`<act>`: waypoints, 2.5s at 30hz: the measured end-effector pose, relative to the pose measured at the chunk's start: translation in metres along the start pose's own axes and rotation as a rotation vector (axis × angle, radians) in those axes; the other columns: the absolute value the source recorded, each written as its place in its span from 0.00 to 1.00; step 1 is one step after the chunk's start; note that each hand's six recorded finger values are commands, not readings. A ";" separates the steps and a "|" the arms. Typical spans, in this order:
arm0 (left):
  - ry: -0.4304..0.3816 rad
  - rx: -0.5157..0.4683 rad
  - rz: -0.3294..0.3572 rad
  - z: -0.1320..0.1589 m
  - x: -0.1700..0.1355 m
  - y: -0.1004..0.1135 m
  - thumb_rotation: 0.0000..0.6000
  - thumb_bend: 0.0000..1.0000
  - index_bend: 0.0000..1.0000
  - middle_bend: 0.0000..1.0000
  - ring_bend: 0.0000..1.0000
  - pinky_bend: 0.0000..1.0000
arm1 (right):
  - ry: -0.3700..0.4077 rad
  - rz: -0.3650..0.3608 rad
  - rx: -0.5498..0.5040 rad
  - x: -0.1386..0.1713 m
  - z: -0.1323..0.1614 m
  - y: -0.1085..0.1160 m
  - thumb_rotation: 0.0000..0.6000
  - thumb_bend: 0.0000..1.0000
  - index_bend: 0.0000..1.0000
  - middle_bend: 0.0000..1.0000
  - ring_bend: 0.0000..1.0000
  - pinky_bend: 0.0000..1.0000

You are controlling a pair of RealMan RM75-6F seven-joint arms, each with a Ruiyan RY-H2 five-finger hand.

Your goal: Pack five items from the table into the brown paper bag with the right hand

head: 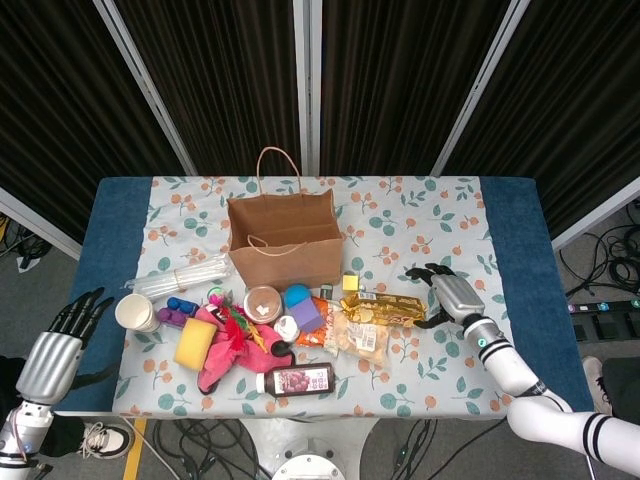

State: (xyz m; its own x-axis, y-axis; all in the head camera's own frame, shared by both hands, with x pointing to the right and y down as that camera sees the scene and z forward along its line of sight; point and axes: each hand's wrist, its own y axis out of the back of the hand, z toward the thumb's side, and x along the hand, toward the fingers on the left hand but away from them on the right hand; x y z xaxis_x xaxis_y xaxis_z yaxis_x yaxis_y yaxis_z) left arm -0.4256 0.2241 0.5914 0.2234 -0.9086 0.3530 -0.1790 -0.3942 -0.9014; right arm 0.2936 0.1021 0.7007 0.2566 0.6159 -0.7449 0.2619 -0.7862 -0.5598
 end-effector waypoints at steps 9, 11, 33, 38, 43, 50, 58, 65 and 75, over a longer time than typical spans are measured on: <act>-0.002 0.002 -0.003 0.001 0.000 -0.001 1.00 0.05 0.11 0.10 0.06 0.16 | 0.012 0.053 0.023 -0.021 0.015 -0.012 1.00 0.05 0.20 0.22 0.06 0.08; -0.002 0.004 -0.005 0.002 0.000 -0.001 1.00 0.05 0.11 0.10 0.06 0.16 | 0.010 0.068 0.025 -0.025 0.017 -0.016 1.00 0.07 0.20 0.22 0.06 0.08; 0.002 -0.006 -0.011 0.002 -0.001 -0.003 1.00 0.05 0.11 0.10 0.06 0.16 | 0.011 0.078 0.008 -0.026 0.025 -0.014 1.00 0.21 0.49 0.46 0.30 0.32; 0.002 -0.011 -0.010 0.002 -0.003 -0.002 1.00 0.05 0.11 0.10 0.06 0.16 | 0.027 0.042 0.001 -0.017 0.028 0.001 1.00 0.23 0.51 0.48 0.31 0.34; -0.002 -0.014 -0.012 0.004 -0.003 -0.003 1.00 0.05 0.11 0.10 0.06 0.16 | 0.074 -0.022 -0.004 0.001 0.040 0.030 1.00 0.24 0.52 0.48 0.32 0.35; -0.006 -0.023 -0.014 0.006 -0.002 -0.005 1.00 0.05 0.11 0.10 0.06 0.16 | 0.159 -0.208 0.004 0.044 0.069 0.108 1.00 0.24 0.52 0.48 0.33 0.36; -0.006 -0.023 -0.017 0.003 0.002 -0.006 1.00 0.05 0.11 0.10 0.06 0.16 | 0.259 -0.405 0.032 0.068 0.124 0.184 1.00 0.26 0.52 0.48 0.33 0.36; 0.022 -0.023 -0.012 -0.006 0.002 -0.005 1.00 0.05 0.11 0.10 0.06 0.16 | 0.336 -0.491 0.240 0.046 0.187 0.191 1.00 0.26 0.52 0.47 0.33 0.36; 0.032 -0.040 0.006 -0.011 0.005 -0.001 1.00 0.05 0.11 0.10 0.06 0.16 | 0.402 -0.533 0.434 -0.009 0.294 0.150 1.00 0.26 0.52 0.47 0.33 0.36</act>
State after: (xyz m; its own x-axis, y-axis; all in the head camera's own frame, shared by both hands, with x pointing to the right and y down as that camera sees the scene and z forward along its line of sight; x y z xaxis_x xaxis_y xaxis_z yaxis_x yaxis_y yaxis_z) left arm -0.4353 0.2187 0.5968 0.1913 -0.9146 0.3563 -0.2185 -0.3936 -0.8930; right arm 0.0569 -0.0361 0.5163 0.5362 0.8211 -0.1956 0.0793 -0.2796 -0.9568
